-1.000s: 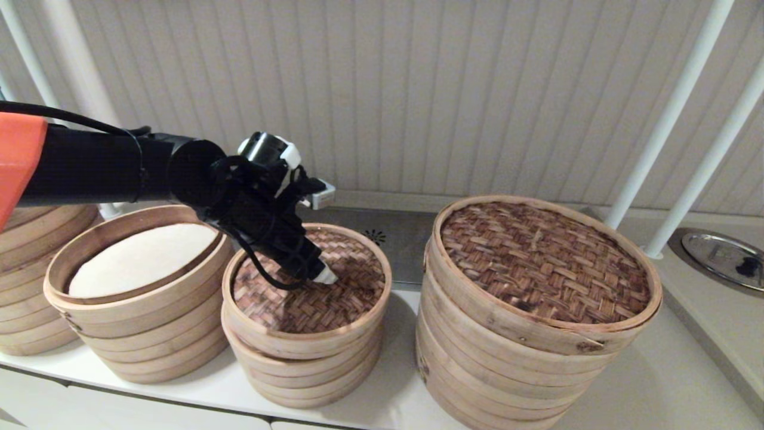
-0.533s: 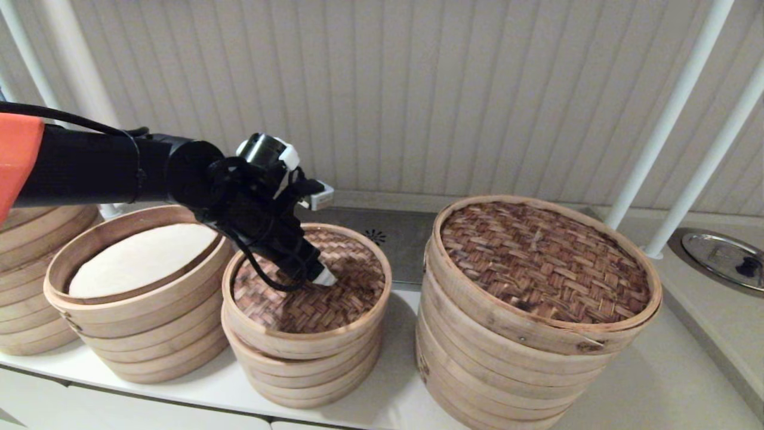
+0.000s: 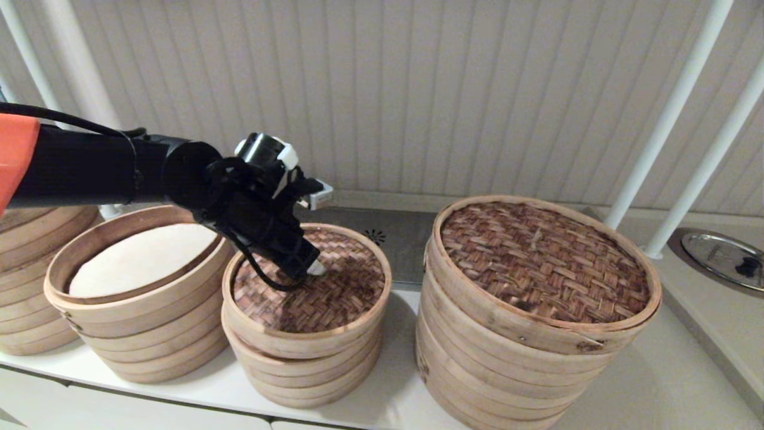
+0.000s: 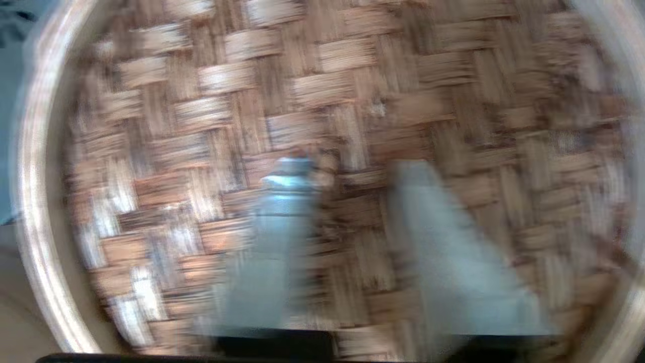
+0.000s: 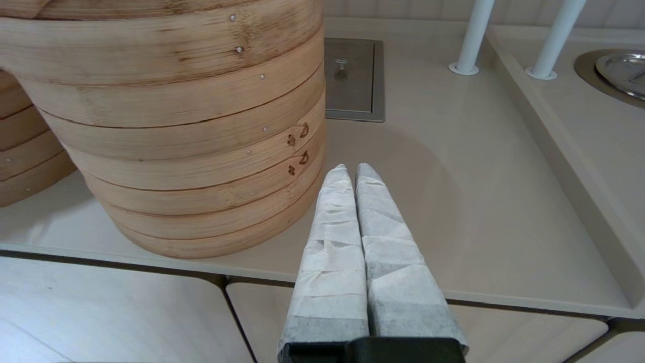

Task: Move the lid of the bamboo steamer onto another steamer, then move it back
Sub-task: Pick up the steamer

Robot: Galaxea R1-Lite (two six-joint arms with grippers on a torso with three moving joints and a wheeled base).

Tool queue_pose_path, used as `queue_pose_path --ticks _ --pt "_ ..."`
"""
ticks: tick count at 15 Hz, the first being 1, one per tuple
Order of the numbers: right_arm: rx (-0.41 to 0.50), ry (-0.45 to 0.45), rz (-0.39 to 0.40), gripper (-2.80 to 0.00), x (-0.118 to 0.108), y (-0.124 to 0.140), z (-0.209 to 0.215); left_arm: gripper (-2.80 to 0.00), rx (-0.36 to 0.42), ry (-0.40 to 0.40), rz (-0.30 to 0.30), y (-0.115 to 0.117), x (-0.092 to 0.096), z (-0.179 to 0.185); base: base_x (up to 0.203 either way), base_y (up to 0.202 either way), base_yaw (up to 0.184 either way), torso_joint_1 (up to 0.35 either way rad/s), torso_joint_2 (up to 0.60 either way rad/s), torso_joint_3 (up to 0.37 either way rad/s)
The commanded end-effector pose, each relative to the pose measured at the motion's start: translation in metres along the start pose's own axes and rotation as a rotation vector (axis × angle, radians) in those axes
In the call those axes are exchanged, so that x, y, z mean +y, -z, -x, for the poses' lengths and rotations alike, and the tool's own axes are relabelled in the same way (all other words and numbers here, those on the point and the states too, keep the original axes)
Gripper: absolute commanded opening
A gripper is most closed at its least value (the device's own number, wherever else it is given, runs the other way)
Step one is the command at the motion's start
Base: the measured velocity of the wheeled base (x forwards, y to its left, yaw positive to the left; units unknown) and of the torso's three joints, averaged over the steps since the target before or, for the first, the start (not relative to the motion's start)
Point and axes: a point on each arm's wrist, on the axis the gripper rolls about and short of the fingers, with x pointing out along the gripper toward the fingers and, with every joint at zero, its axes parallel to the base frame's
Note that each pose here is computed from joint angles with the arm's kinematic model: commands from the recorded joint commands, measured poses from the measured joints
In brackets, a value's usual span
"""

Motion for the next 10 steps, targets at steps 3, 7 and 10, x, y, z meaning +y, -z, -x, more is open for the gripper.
queue_pose_path --ticks 3,7,10 --pt "0.001 0.0 0.0 -2.8 0.0 -0.0002 -0.0001 -2.8 -0.002 0.0 0.002 0.0006 0.0012 -0.0016 0.0 0.0 0.0 0.0 0.0 0.0" --pt "-0.001 0.0 0.0 -2.8 0.0 -0.0002 0.0 -2.8 0.003 -0.005 0.011 0.0029 0.0051 -0.005 0.0 0.0 0.0 0.0 0.0 0.0" --pt "0.002 0.0 0.0 -2.8 0.0 0.0002 -0.0002 -2.8 -0.004 -0.007 0.01 0.0022 0.0053 -0.0038 0.0 0.0 0.0 0.0 0.0 0.0"
